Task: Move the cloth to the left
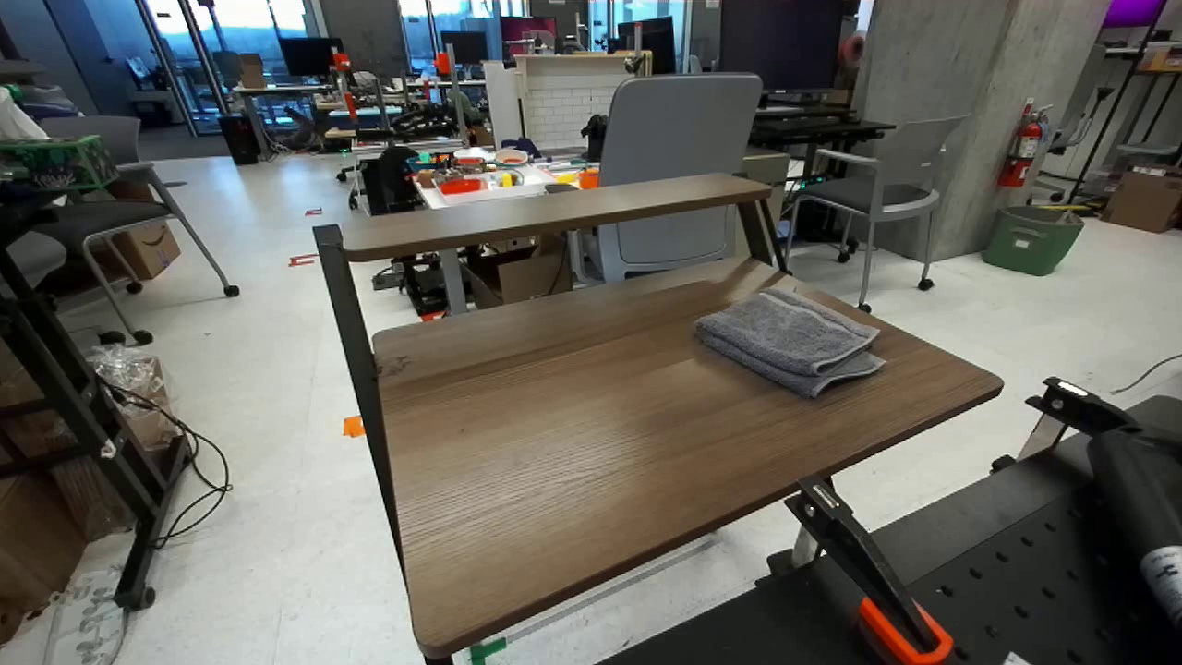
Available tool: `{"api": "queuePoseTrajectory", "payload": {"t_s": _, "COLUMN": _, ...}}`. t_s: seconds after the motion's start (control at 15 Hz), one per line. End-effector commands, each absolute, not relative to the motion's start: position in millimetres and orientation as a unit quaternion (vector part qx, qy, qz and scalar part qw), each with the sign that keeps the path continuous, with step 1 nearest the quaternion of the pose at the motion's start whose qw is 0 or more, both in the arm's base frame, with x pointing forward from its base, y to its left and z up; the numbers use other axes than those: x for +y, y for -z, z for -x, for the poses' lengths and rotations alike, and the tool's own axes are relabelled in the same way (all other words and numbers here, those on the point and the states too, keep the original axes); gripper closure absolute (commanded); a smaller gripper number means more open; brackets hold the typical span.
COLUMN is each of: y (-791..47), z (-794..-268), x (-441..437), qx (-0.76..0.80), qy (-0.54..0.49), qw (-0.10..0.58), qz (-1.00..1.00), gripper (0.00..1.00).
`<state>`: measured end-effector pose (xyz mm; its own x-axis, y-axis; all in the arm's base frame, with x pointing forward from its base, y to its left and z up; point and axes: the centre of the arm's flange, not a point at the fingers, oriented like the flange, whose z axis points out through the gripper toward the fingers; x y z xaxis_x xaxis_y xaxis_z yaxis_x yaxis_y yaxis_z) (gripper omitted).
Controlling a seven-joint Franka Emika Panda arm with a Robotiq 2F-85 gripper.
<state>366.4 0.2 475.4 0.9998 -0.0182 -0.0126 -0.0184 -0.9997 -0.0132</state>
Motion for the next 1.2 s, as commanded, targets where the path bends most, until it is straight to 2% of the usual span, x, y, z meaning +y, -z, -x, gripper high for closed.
{"api": "queuePoseTrajectory", "payload": {"t_s": 0.0, "y": -472.0, "z": -378.0, "x": -7.0, "qx": 0.022, "qy": -0.006, "qw": 0.01, "qz": 1.0, "gripper": 0.0}}
{"api": "queuePoseTrajectory", "payload": {"t_s": 0.4, "y": -426.9, "z": -431.3, "x": -40.1, "qx": 0.085, "qy": 0.02, "qw": 0.016, "qz": 0.996, "gripper": 0.0}}
{"api": "queuePoseTrajectory", "payload": {"t_s": 0.87, "y": -338.2, "z": -500.5, "x": -93.3, "qx": 0.17, "qy": 0.017, "qw": 0.071, "qz": 0.983, "gripper": 0.0}}
{"api": "queuePoseTrajectory", "payload": {"t_s": 1.13, "y": -283.2, "z": -541.3, "x": -98.9, "qx": 0.196, "qy": 0.011, "qw": 0.079, "qz": 0.977, "gripper": 0.0}}
